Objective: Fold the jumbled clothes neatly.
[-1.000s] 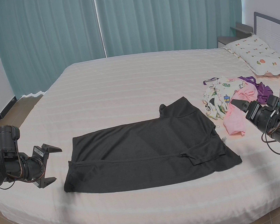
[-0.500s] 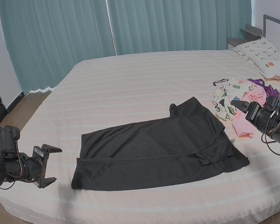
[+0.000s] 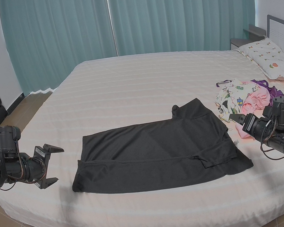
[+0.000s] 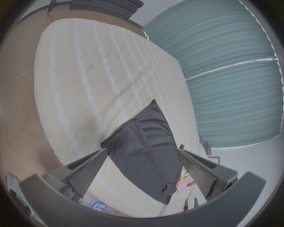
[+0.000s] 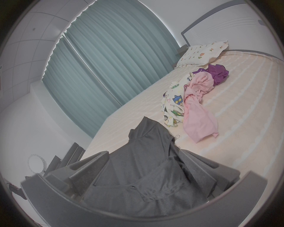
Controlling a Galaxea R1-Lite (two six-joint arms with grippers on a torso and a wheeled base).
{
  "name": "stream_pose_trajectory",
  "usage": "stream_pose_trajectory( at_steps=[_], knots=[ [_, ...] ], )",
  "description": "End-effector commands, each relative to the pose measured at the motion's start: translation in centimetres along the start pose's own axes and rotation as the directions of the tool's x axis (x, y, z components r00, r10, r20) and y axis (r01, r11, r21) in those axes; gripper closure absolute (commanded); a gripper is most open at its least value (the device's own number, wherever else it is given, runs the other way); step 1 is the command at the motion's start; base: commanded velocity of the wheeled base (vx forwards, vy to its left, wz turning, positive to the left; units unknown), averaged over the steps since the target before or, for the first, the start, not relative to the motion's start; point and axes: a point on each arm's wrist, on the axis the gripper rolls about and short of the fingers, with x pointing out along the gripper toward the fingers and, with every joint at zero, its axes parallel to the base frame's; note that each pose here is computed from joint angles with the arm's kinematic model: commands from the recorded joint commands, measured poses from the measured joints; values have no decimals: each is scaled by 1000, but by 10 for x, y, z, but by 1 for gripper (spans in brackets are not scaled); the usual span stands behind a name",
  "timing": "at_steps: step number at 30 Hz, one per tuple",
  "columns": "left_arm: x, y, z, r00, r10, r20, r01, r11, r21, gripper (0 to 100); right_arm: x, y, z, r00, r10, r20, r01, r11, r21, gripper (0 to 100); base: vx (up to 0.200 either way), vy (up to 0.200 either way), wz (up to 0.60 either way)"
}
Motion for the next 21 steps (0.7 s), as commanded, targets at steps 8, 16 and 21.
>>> stream_pose_trajectory(
  at_steps=[8,16,21],
  knots=[
    [8,-10,-11,999,-13,-44,14,999,37,0,18,-8,-9,999,-33,-39,33,999,-3,0,200,0,0],
    [21,-14,-9,999,2,-49,0,999,41,0,30,-11,-10,998,-48,-41,48,999,-3,0,25,0,0],
    [31,-13,-6,998,23,-52,-21,999,35,0,38,-15,-10,997,-60,-43,60,998,-5,0,0,0,0]
  ],
)
